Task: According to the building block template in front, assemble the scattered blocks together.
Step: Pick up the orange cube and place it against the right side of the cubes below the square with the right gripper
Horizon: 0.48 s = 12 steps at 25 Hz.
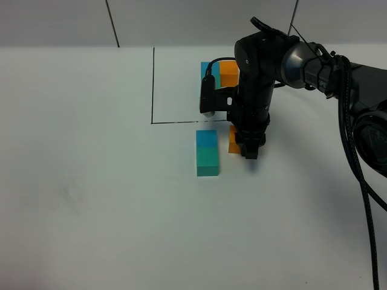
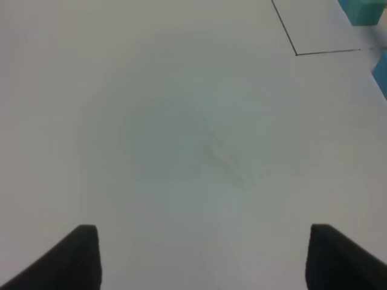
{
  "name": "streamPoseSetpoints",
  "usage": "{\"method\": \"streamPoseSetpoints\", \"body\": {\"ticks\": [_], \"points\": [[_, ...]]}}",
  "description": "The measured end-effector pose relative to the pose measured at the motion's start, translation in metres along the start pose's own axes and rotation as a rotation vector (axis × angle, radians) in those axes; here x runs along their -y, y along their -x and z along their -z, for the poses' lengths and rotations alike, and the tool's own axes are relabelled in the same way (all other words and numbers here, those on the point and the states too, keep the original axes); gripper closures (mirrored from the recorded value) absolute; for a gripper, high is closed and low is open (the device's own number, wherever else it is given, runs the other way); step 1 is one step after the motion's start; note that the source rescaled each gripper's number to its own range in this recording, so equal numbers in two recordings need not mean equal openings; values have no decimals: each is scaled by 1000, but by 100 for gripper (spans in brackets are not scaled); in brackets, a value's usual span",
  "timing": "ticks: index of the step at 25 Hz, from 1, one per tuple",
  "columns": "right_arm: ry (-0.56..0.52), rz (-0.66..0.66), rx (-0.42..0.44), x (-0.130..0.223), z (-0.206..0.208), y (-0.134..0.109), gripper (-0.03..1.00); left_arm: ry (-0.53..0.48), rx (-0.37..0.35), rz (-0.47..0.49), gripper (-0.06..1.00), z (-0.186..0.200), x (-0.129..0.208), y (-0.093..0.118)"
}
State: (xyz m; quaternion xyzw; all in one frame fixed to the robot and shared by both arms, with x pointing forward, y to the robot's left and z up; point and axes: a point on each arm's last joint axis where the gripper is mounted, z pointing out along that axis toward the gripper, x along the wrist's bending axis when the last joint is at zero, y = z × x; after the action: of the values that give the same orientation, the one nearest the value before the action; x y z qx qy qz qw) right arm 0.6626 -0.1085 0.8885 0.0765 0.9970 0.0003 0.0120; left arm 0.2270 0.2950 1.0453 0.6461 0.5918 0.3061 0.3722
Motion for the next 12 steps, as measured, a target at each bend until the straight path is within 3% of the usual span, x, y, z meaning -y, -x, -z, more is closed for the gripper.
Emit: {"method": "streamPoseSetpoints", "body": {"ticks": [12], "points": [[-10,31,-11,-10,0,-8,94,0,0,0,45,0,0,0]]}}
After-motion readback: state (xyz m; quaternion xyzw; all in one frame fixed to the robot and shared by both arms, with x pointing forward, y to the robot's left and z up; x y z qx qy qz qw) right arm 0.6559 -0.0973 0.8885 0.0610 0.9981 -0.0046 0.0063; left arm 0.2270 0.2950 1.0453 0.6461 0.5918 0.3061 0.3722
